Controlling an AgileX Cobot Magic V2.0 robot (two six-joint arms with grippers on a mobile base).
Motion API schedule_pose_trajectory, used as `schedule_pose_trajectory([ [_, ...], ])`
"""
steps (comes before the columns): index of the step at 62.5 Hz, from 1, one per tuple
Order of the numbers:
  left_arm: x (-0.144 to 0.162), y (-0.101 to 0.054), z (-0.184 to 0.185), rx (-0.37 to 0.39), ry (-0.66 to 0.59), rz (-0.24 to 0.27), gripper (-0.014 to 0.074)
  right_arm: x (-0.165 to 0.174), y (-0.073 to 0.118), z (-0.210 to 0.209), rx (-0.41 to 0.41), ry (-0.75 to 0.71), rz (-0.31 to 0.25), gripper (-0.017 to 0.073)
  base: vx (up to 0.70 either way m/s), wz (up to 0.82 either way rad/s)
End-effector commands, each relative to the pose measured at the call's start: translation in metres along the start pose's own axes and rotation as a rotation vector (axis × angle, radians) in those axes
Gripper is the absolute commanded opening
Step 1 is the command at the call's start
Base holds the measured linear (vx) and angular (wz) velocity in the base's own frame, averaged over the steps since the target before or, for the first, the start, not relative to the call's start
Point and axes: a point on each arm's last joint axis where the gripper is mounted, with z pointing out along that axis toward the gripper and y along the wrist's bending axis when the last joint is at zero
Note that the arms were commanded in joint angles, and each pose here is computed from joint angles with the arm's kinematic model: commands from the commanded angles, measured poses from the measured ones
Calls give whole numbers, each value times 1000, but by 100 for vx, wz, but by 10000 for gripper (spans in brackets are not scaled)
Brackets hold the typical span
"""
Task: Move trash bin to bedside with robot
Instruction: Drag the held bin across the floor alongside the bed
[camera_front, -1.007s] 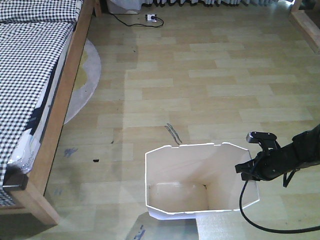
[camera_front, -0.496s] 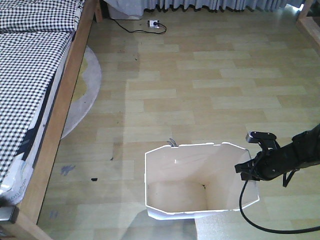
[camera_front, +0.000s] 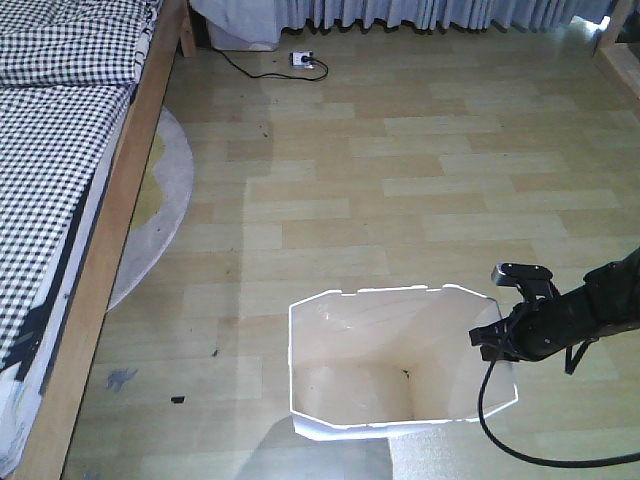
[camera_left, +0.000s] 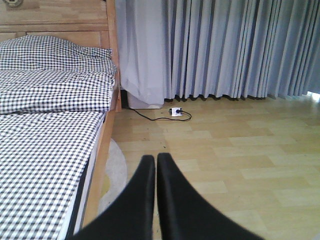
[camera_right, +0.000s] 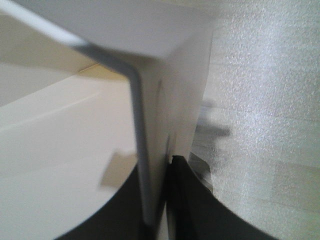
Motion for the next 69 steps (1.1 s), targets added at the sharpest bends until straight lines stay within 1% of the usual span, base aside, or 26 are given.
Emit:
schedule_pose_trajectory([
  [1,-2,0,0,5,-74,-14,-6,-20,18,-24,-150,-103,-1,-5,23,-6],
  [69,-2,0,0,5,-74,-14,-6,-20,18,-24,-146,-103,-1,-5,24,-6],
])
